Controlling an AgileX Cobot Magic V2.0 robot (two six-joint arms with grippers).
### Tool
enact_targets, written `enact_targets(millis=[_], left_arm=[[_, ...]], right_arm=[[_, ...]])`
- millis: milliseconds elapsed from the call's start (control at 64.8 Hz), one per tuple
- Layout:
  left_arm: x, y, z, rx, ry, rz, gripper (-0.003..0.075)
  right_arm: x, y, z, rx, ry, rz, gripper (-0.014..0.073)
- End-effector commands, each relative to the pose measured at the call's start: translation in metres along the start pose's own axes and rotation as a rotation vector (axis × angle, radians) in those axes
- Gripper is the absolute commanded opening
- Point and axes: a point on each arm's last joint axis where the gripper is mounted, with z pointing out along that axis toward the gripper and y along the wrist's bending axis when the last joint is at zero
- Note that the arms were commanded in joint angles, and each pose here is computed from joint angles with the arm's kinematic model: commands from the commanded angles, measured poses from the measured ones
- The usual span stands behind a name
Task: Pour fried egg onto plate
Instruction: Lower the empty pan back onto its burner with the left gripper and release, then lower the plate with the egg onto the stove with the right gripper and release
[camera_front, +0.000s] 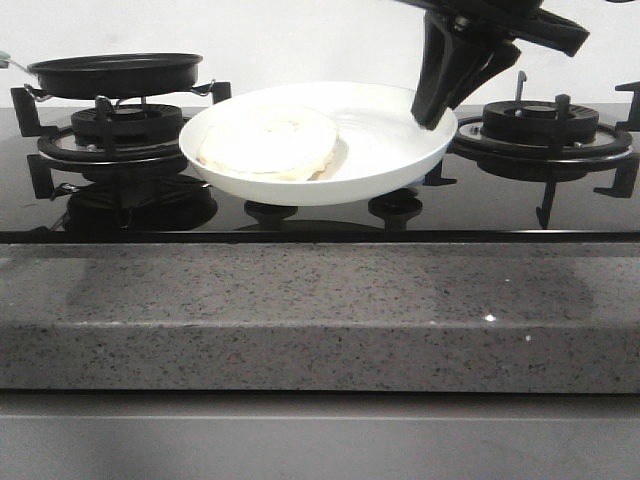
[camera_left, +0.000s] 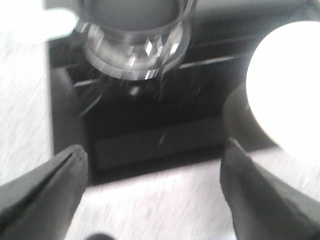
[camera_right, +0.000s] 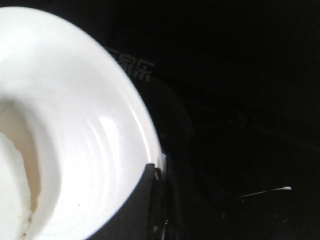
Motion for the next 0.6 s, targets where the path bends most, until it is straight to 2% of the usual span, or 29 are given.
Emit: enact_targets(millis=[0,247,587], left_arm=[[0.0,-0.001,-0.012,-0.01,-0.105,-0.003,0.0546],[0.021,-0.003,-0.016,-0.01,-0.095,-0.003,0.0546],[0.025,-0.004,-0.017,-0.002,-0.072,-0.005,0.0546]], right_arm=[[-0.007,0.008,-0.025,-0.028,-0.102,-0.005,-0.0067],[-0.007,0.008,-0.025,-0.028,-0.102,-0.005,-0.0067],[-0.008,0.008,-0.025,-0.029,-0.109,-0.004,-0.0067]])
